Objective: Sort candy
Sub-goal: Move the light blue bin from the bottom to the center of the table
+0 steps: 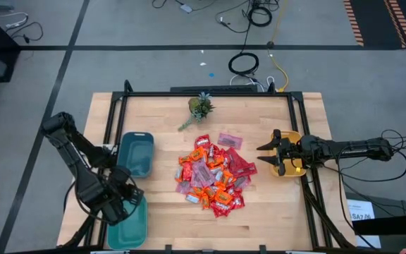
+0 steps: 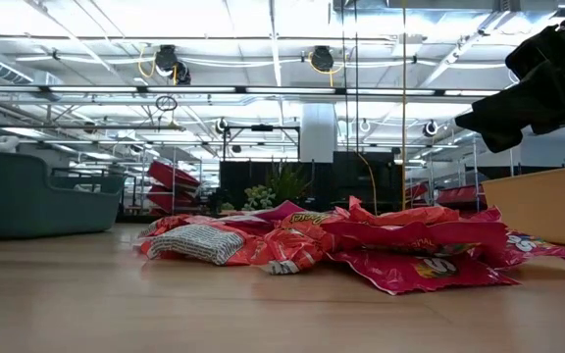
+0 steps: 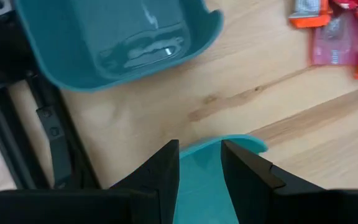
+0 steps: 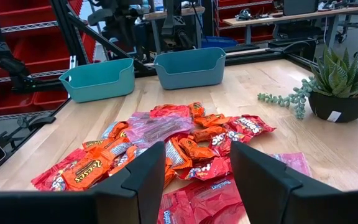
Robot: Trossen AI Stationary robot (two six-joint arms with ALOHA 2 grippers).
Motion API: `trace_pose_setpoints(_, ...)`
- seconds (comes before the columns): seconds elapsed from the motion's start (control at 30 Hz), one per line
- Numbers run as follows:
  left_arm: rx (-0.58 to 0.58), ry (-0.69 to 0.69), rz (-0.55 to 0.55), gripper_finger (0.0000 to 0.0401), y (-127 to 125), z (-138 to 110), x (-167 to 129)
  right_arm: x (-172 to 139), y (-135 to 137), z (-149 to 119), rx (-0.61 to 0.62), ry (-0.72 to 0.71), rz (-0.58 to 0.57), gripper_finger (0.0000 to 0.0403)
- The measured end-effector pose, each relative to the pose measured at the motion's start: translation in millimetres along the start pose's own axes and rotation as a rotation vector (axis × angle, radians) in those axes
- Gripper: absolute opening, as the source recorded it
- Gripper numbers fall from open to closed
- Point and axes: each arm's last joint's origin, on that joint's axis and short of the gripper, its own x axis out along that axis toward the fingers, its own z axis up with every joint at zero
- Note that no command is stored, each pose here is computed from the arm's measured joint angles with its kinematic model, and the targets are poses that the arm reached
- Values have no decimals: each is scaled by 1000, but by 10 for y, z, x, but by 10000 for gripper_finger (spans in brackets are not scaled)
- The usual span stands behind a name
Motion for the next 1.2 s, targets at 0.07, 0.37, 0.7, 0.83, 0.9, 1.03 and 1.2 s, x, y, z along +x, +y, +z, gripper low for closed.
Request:
trace_pose_setpoints(0.07,-24,-6,14,128,16,1,-1,0,0,1,0,0,0,171)
trace_pose_setpoints(0.37,-66,71,79,179,39,-19,-4,0,0,1,0,0,1,171)
trace_pose_setpoints(0.7,8,26,-5,212,-17,-28,8,0,1,2,0,-1,1,171)
trace_pose_setpoints(0.83,6,11,-1,212,-10,-18,8,0,1,1,0,0,1,171)
trace_pose_setpoints(0.9,2,9,5,212,-12,-21,18,0,1,1,0,0,0,171)
trace_pose_setpoints(1.03,8,94,56,212,-15,-114,144,0,0,0,0,0,1,171)
trace_pose_setpoints(1.2,-52,202,171,212,87,-304,327,0,1,1,0,0,1,171)
